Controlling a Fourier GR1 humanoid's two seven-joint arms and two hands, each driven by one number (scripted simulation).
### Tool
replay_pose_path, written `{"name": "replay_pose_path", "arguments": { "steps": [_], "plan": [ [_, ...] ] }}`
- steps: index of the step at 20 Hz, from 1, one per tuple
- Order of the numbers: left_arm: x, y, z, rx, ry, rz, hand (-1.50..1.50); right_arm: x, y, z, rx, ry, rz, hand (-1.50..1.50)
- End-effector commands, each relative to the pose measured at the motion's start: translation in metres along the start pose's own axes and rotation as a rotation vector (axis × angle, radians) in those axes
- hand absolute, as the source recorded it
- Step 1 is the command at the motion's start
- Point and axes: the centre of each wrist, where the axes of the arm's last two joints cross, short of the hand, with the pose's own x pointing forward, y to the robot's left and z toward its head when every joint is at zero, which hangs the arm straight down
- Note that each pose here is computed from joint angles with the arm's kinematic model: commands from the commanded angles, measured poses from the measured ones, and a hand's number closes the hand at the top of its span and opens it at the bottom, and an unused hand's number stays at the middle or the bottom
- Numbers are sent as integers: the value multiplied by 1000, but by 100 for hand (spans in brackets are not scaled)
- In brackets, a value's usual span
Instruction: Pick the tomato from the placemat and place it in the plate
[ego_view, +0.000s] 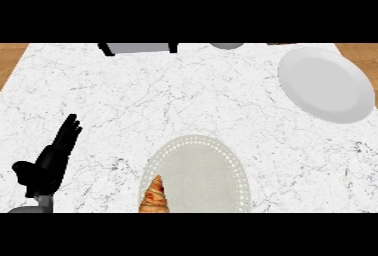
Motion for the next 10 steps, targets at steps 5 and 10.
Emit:
{"name": "replay_pose_path", "arguments": {
  "steps": [5,10],
  "plan": [
    [9,-1,-10,-52,-25,-2,0,-53,-58,-19,-200,-82,-66,150],
    [19,-13,-20,-54,-30,-4,0,-14,-59,-52,-184,-100,-130,150]
  ]
}}
